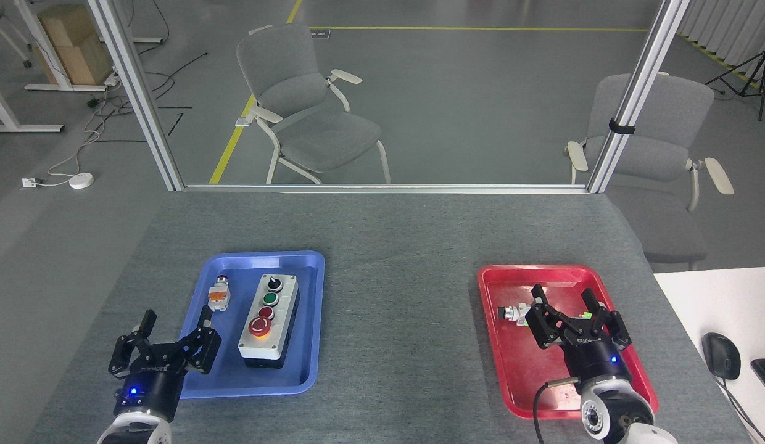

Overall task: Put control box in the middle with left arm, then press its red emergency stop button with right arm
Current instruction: 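Lower the left gripper onto the near edge of the grey control box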

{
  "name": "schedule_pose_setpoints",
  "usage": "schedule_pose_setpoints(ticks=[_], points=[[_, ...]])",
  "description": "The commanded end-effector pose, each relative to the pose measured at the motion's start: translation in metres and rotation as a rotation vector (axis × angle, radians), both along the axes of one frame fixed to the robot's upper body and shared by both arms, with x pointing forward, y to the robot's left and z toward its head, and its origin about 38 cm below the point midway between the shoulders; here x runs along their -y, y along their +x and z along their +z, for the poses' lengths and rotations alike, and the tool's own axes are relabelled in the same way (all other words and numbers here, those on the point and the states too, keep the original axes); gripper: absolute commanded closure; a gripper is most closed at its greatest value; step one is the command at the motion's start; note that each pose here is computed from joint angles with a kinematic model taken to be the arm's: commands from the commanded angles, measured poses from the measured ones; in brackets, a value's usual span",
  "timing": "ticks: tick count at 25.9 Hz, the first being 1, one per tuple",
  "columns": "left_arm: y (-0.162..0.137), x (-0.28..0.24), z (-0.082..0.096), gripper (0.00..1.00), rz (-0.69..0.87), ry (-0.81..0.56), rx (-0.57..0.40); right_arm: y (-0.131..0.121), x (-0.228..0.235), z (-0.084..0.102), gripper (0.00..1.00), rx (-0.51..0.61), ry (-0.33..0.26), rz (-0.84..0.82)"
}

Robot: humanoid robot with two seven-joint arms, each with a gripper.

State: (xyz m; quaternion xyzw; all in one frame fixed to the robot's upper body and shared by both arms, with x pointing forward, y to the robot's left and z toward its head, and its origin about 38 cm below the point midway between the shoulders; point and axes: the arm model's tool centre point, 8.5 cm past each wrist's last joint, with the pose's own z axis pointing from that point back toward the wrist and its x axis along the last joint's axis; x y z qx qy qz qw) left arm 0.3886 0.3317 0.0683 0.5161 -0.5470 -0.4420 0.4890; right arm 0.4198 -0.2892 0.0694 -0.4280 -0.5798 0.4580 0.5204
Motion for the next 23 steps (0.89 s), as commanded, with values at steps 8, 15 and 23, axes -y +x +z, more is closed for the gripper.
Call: schedule_pose_setpoints(ticks=[8,15,23], points=[[-0.001,0.006,0.006,0.01,-0.031,-0.002,0.018,0.001,0.000,0.001,0.00,0.002,0.000,0.000],[-0.036,0.036,-0.009,0.01,-0.185,-0.006,-0.004,0.000,0.004,0.001,0.00,0.000,-0.009,-0.001],[-0.045,0.085,-0.046,0.01,-0.215,0.108,-0.149,-0.001,0.004,0.000,0.00,-0.003,-0.011,-0.002]])
